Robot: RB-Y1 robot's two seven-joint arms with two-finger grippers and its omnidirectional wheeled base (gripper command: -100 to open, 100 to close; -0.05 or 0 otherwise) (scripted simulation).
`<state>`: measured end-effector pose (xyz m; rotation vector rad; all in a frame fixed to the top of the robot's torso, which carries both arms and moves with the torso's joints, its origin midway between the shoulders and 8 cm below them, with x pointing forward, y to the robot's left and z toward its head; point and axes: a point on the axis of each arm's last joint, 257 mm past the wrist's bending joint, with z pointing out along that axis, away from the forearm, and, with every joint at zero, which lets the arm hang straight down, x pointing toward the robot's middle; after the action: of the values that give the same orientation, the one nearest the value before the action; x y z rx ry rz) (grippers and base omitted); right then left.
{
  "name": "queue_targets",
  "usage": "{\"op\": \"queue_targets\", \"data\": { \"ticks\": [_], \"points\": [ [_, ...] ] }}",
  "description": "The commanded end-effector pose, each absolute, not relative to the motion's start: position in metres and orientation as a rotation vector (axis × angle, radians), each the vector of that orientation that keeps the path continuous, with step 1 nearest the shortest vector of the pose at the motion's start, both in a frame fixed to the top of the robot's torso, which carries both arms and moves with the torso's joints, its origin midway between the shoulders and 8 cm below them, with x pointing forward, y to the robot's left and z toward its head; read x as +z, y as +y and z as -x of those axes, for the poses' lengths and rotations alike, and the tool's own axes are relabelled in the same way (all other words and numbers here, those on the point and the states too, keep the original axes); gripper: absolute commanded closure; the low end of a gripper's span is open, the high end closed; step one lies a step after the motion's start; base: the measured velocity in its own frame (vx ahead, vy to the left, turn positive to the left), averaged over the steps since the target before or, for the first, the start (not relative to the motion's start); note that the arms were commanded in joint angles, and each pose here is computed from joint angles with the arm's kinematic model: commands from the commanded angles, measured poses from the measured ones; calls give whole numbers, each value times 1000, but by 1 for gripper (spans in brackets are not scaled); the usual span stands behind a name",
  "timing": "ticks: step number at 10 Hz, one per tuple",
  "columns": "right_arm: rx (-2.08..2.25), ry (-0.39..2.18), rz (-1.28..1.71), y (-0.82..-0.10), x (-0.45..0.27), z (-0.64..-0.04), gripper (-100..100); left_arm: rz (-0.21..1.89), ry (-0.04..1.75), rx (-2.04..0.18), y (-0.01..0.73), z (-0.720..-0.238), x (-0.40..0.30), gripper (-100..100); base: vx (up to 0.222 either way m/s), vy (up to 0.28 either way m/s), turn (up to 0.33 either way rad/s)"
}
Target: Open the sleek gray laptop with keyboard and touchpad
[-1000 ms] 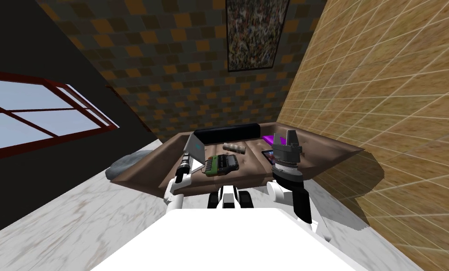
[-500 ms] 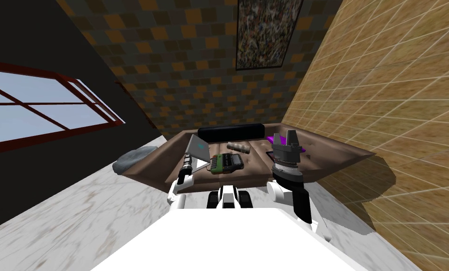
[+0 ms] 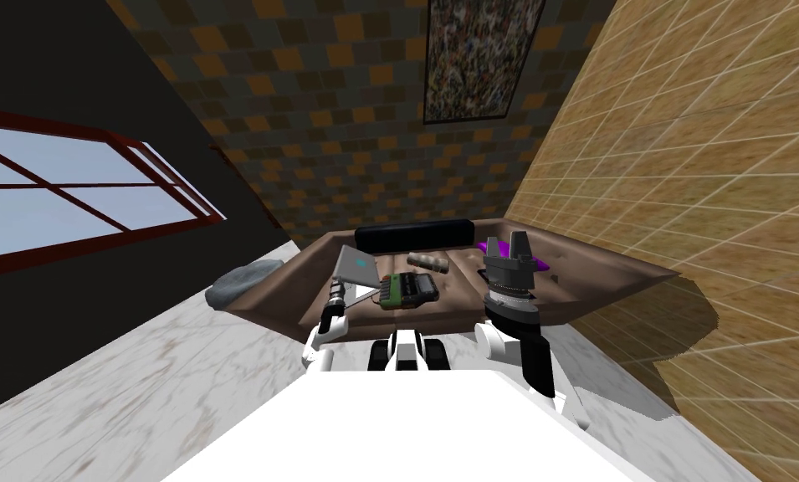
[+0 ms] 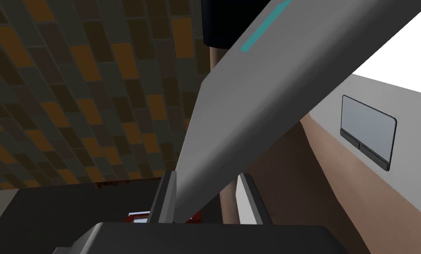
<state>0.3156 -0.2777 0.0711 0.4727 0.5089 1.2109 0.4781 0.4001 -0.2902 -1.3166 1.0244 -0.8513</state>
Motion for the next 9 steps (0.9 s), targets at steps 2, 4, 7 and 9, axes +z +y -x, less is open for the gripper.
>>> {"op": "queue_targets", "data": {
  "ticks": [2,4,7,9],
  "points": [
    [1211,509,-473,-278,71,-316,0,1383,956,-945,392,-468,-311,100,11,70,-13],
    [1211,509,-473,-278,71,-316,0,1404,926,-977,390,-464,-318,100,17,71,-7],
    [1211,509,-473,-278,71,-316,0,1456,868,-1031,387,-452,-335,100,3,65,-8],
    [1211,509,-473,-278,71,-316,0,1517,811,-1074,385,-439,-355,100,12,64,-11]
  ]
}}
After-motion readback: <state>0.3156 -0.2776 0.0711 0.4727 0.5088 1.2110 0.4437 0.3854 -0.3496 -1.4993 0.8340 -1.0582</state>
